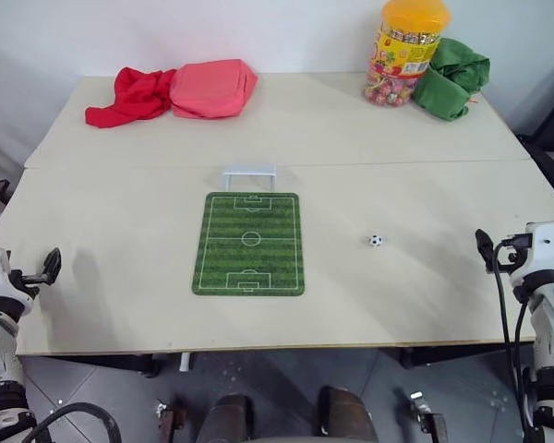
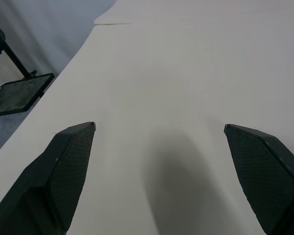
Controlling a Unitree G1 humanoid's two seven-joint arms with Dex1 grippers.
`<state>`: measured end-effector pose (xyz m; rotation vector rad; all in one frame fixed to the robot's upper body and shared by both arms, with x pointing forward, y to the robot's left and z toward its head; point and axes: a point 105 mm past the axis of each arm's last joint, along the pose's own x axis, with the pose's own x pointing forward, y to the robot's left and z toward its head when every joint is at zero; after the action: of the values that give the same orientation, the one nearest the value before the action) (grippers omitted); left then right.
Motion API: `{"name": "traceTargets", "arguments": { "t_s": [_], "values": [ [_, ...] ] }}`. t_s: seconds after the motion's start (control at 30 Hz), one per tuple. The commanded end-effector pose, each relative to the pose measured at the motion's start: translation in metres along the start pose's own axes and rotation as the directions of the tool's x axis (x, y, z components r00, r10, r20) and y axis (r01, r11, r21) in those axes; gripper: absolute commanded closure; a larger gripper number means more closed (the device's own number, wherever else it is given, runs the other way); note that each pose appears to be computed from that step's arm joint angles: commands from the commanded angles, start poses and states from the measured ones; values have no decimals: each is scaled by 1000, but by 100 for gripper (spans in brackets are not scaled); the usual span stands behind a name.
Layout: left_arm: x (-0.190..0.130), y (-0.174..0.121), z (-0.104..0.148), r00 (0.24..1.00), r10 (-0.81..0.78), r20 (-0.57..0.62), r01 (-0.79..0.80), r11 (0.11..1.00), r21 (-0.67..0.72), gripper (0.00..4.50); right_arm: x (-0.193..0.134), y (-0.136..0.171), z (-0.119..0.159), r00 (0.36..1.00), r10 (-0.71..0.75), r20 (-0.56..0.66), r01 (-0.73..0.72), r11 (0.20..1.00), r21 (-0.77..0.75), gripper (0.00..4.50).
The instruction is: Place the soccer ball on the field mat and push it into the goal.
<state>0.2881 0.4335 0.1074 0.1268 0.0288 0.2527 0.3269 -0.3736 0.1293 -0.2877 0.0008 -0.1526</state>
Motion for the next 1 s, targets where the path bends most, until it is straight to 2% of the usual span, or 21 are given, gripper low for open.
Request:
{"name": "traceTargets", "arguments": {
  "t_s": [0.03,0.17,0.23,0.37,0.43,0.53,0.6,0.67,0.77,0.83,0.93,1.0],
  "values": [
    [1,12,21,997,34,64,-35,999,27,0,-2,-11,21,998,-19,60,21,999,-33,2],
    [6,10,32,994,7,105,-5,1000,-23,0,-2,-10,30,998,21,59,-17,998,-62,2],
    [8,4,36,993,-44,112,47,999,-24,0,-3,-2,37,995,85,52,-76,985,-154,2],
    [13,-25,55,952,-263,158,269,963,-15,0,2,27,74,968,235,90,-215,959,-185,2],
    [10,-49,63,885,-435,168,430,900,67,0,3,56,91,923,371,101,-353,921,-163,2],
    [9,-65,61,819,-556,144,549,831,87,0,6,87,97,869,491,61,-475,862,-175,2],
    [-2,-83,66,694,-695,189,689,717,106,0,5,113,99,806,591,40,-573,795,-199,2],
    [-10,-92,59,609,-779,149,773,625,108,0,3,131,99,752,658,28,-641,741,-200,2],
    [-27,-100,57,461,-870,174,872,481,97,0,3,143,92,702,712,-3,-701,689,-185,2],
    [-37,-103,48,384,-916,117,909,397,124,0,0,152,81,649,759,-53,-754,631,-185,2],
    [-44,-102,35,347,-937,27,929,348,128,0,-3,159,71,596,798,-92,-798,574,-184,2],
    [-43,-102,35,352,-935,41,927,355,122,0,-1,165,67,571,815,-96,-817,552,-168,2]
  ]
}}
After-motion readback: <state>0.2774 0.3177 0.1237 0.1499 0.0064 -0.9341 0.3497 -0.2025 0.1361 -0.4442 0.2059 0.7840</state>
